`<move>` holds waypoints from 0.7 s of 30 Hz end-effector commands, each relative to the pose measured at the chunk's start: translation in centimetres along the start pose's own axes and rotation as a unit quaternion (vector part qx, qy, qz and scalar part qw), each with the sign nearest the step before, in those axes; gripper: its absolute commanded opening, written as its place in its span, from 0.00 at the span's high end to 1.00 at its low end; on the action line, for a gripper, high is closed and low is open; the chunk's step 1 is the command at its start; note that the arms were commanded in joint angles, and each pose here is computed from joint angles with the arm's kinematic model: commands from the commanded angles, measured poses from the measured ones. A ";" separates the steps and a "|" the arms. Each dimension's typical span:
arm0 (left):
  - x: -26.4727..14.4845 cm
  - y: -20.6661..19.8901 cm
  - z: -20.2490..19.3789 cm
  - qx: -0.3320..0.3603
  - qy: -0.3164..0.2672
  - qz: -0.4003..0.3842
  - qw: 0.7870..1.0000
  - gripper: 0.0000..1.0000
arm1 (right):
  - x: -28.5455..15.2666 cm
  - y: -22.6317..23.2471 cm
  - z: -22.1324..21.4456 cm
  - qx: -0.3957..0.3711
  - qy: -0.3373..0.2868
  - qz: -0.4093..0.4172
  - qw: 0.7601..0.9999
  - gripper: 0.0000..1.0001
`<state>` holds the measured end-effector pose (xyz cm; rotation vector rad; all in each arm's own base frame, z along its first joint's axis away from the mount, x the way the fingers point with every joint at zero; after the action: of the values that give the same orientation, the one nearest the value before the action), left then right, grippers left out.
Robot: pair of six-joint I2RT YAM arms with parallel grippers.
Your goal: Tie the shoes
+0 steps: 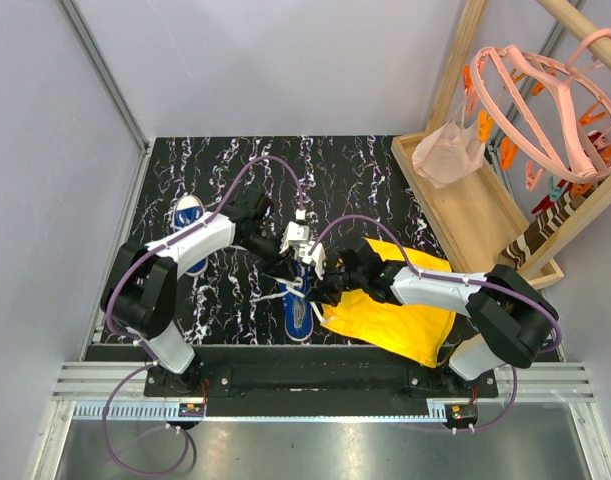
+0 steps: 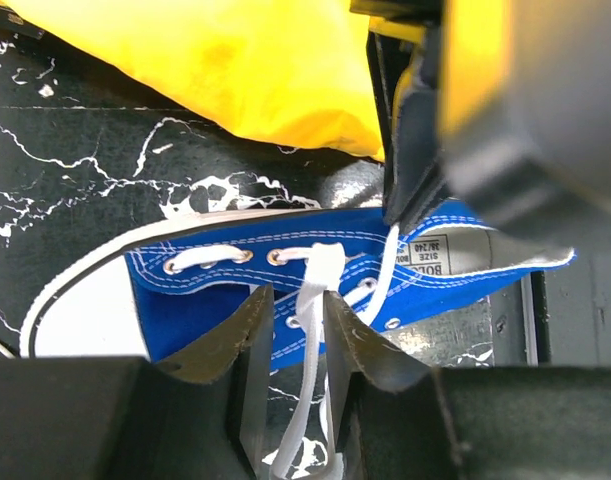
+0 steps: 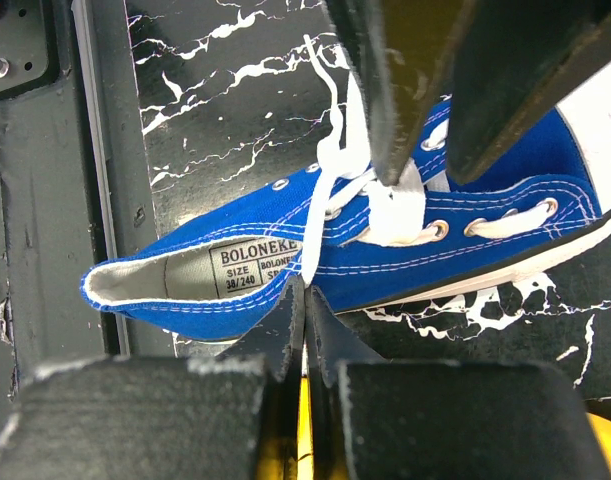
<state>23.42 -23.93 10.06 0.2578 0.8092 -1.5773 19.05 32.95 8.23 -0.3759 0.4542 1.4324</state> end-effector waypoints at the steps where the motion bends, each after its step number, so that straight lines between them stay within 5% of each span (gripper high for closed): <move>1: 0.0 0.6 0.0 0.002 0.017 0.005 1.000 0.73 | -0.3 -0.7 2.9 -0.037 -0.044 -0.013 0.998 1.00; 8: 0.0 0.3 -0.2 0.005 0.017 -0.001 1.000 0.78 | 0.3 -1.1 3.5 -0.040 -0.050 -0.012 0.998 1.00; 21: 0.5 0.5 -0.4 -0.008 0.030 0.002 1.000 0.73 | 0.7 -1.5 4.4 -0.043 -0.062 -0.011 0.997 1.00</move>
<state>23.42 -23.86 9.81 0.2527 0.8384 -1.5783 19.13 33.09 7.88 -0.3740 0.4595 1.4352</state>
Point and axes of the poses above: each gripper's point midway between its finger pads, its own x axis out along the fingers, its own y axis along the line the jaws close on, z = x × y, the point moved 1 cm from there along -x, back along the fingers, and after that the axes turned 10 degrees about -x, right-handed, at the moved point
